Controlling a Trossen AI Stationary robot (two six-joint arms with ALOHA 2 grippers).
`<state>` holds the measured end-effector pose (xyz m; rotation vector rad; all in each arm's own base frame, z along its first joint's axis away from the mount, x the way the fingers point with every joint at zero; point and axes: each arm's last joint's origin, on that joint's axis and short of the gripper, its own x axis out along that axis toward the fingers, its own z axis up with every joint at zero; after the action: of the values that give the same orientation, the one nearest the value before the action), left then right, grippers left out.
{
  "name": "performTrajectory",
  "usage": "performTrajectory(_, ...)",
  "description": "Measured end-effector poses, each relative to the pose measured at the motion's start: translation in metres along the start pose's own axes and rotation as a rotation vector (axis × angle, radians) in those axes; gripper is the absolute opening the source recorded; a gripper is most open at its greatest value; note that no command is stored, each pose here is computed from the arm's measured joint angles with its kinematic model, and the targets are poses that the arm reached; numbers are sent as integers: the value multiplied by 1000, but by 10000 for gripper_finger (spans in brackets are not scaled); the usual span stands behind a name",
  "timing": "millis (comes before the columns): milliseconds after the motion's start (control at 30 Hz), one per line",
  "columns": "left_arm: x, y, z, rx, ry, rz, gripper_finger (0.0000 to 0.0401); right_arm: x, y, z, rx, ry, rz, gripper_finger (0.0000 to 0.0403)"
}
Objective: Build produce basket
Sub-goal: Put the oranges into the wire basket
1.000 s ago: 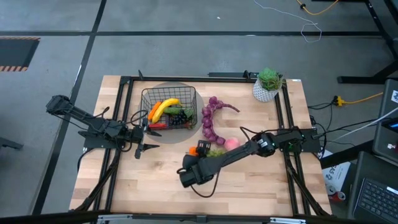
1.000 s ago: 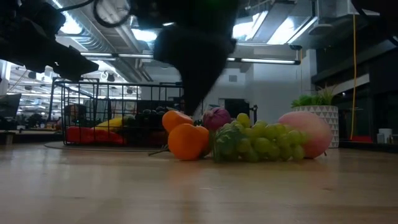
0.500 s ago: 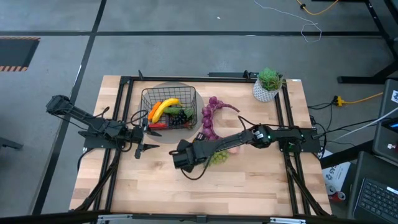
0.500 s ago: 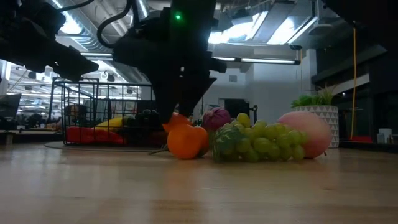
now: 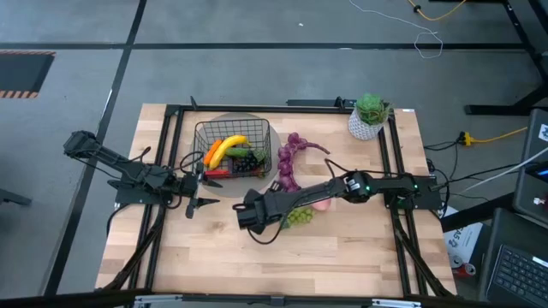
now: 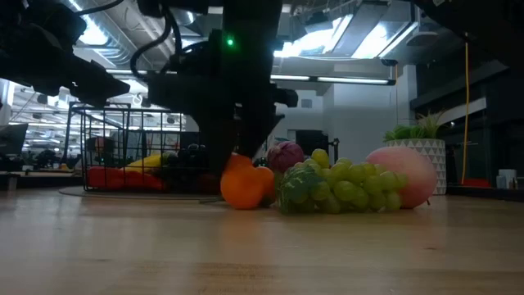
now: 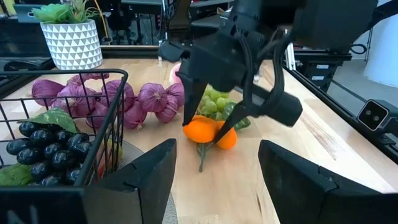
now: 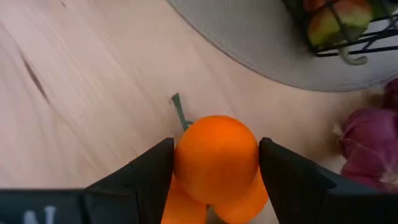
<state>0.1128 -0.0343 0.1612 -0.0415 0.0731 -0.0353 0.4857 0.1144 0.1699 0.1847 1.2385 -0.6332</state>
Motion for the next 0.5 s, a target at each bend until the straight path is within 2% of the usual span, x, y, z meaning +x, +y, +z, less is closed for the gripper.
performTrajectory(500, 0, 0, 0, 0, 0, 0, 225, 21, 5, -7, -12, 16, -19, 221)
